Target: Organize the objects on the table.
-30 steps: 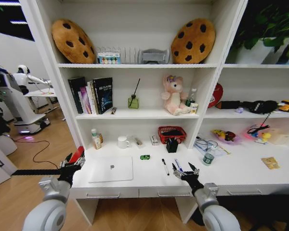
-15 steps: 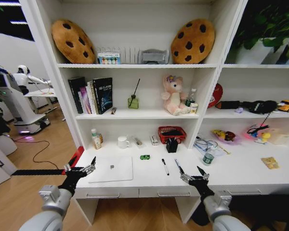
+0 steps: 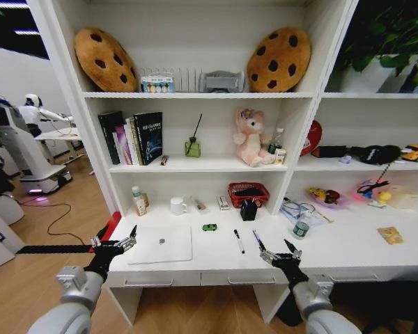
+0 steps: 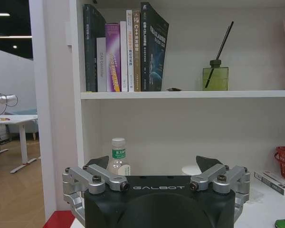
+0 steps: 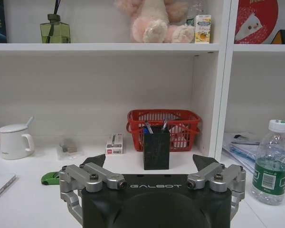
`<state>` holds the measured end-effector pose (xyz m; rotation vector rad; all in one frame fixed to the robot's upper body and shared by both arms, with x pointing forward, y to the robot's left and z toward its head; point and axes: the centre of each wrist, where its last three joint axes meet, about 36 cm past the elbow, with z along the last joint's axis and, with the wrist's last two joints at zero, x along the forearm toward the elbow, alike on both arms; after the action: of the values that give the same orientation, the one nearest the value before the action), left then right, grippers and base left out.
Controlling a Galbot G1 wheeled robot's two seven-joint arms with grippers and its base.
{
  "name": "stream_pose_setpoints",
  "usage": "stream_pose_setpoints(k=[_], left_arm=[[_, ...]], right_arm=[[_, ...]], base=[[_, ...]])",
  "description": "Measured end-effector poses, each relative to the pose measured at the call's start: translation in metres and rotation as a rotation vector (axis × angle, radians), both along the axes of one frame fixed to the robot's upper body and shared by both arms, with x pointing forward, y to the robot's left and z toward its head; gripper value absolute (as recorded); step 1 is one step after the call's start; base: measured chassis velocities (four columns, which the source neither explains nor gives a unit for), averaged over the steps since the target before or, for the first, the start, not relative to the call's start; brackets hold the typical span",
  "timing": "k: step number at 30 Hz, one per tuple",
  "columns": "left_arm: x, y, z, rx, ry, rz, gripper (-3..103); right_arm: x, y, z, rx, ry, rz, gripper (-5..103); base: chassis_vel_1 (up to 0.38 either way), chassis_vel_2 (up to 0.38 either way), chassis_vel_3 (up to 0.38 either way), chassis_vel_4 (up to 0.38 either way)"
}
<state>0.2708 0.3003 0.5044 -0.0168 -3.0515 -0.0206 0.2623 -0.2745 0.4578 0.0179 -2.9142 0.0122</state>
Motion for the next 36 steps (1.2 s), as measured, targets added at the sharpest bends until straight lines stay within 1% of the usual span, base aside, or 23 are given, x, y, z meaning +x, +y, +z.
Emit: stream_pose_setpoints(k=[6, 13, 20, 26, 29, 30, 31, 32, 33, 34, 35, 36], left_arm=[[0.000, 0.000, 0.000, 0.000, 0.001, 0.000, 100], [0.000, 0.000, 0.000, -0.001, 0.002, 0.000, 100], [0.000, 0.000, 0.000, -0.001, 0.002, 0.000, 100], [0.000, 0.000, 0.000, -0.002, 0.003, 0.000, 100], [0.000, 0.000, 0.000, -0.001, 0.003, 0.000, 100], [0.000, 0.000, 0.000, -0.001, 0.003, 0.000, 100], [0.000, 0.000, 0.000, -0.001, 0.003, 0.000, 100], [0.000, 0.000, 0.000, -0.001, 0.003, 0.000, 100], [0.000, 0.000, 0.000, -0.001, 0.003, 0.000, 100], [0.000, 0.000, 0.000, -0.001, 0.003, 0.000, 100], [0.000, 0.000, 0.000, -0.001, 0.003, 0.000, 100], [0.000, 0.000, 0.000, -0.001, 0.003, 0.001, 100]], right_arm=[[0.004, -0.002, 0.003, 0.003, 0.022, -0.001, 100], [0.006, -0.004, 0.003, 0.008, 0.019, -0.002, 100], [0.008, -0.003, 0.002, 0.010, 0.009, 0.001, 100], [0.015, -0.002, 0.000, 0.024, 0.001, 0.019, 100], [0.022, -0.006, 0.000, 0.025, 0.012, 0.048, 100], [0.029, -0.010, 0.002, 0.007, 0.017, 0.071, 100], [0.042, -0.018, 0.009, -0.045, 0.015, 0.121, 100], [0.042, -0.018, 0.009, -0.045, 0.015, 0.121, 100], [0.051, -0.023, 0.013, -0.079, 0.017, 0.155, 100], [0.065, -0.032, 0.022, -0.126, 0.029, 0.211, 100], [0.065, -0.032, 0.022, -0.126, 0.029, 0.211, 100], [0.072, -0.038, 0.027, -0.147, 0.033, 0.238, 100]], base=[[0.000, 0.000, 0.000, 0.000], [-0.010, -0.006, 0.007, 0.007], [-0.087, -0.079, 0.074, 0.097], [-0.046, -0.053, 0.047, 0.039], [0.000, 0.000, 0.000, 0.000], [0.052, 0.005, -0.028, -0.030], [0.000, 0.000, 0.000, 0.000], [0.000, 0.000, 0.000, 0.000], [0.000, 0.000, 0.000, 0.000], [0.000, 0.000, 0.000, 0.000], [0.000, 0.000, 0.000, 0.000], [0.000, 0.000, 0.000, 0.000]])
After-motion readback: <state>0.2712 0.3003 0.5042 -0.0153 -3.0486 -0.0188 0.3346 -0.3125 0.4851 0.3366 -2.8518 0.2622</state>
